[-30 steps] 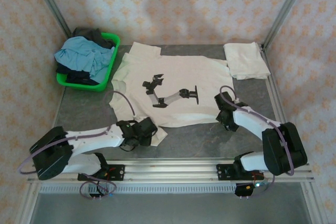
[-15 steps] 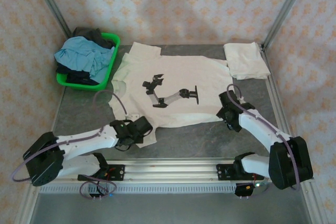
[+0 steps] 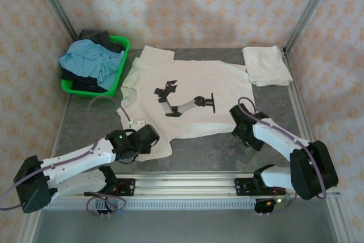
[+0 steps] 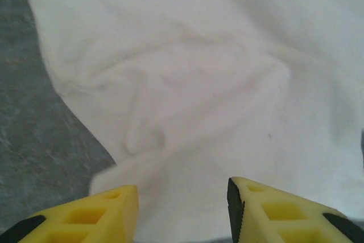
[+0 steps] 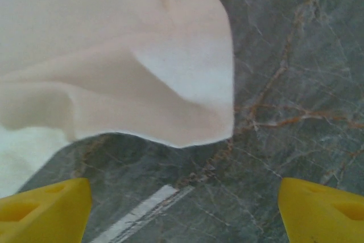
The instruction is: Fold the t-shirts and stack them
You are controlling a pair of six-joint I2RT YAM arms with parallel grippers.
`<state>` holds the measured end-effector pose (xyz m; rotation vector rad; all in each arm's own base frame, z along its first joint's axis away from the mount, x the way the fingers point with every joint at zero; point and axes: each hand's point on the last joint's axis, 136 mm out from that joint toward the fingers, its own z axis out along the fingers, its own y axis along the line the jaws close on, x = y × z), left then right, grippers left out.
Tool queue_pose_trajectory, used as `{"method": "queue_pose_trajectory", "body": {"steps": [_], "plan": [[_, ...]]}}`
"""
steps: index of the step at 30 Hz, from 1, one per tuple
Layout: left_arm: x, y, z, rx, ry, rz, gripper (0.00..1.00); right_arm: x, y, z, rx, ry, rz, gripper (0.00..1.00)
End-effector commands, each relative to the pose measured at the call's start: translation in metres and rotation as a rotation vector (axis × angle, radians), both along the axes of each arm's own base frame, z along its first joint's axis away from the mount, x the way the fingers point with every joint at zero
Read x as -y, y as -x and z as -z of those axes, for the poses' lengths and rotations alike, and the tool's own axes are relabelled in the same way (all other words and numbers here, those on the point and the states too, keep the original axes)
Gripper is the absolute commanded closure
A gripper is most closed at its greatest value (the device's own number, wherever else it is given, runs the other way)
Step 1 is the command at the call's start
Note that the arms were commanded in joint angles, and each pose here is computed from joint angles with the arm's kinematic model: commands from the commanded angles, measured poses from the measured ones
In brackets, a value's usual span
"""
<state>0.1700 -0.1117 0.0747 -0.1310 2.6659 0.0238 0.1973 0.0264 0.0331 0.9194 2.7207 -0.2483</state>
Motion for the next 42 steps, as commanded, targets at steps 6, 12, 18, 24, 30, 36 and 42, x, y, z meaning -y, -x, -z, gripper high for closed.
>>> {"method": "queue_pose_trajectory", "body": {"steps": [6,12,18,24,30,36,42], "plan": [[-0.044,0.032,0.030,-0.025,-0.079,-0.174,0.51,0.008,0.010,0.006,0.010,0.025,0.037,0.15],[-0.033,0.020,0.037,0.010,-0.080,-0.132,0.46,0.004,-0.001,0.005,0.079,-0.005,0.040,0.17],[-0.011,0.008,0.056,-0.016,-0.049,-0.088,0.43,0.004,-0.015,0.006,0.131,-0.019,0.042,0.21],[-0.013,0.006,0.064,-0.057,-0.101,-0.074,0.71,0.008,-0.029,0.011,0.114,-0.006,0.034,0.27],[-0.008,0.002,0.045,-0.027,-0.021,-0.056,1.00,0.017,-0.030,0.013,0.106,0.021,0.078,0.46],[-0.021,-0.002,-0.002,0.075,0.006,-0.032,1.00,0.016,-0.032,0.011,0.120,-0.001,0.079,0.81],[-0.040,-0.007,-0.048,0.171,-0.029,-0.053,1.00,0.023,-0.023,-0.025,0.158,0.020,0.057,1.00]]}}
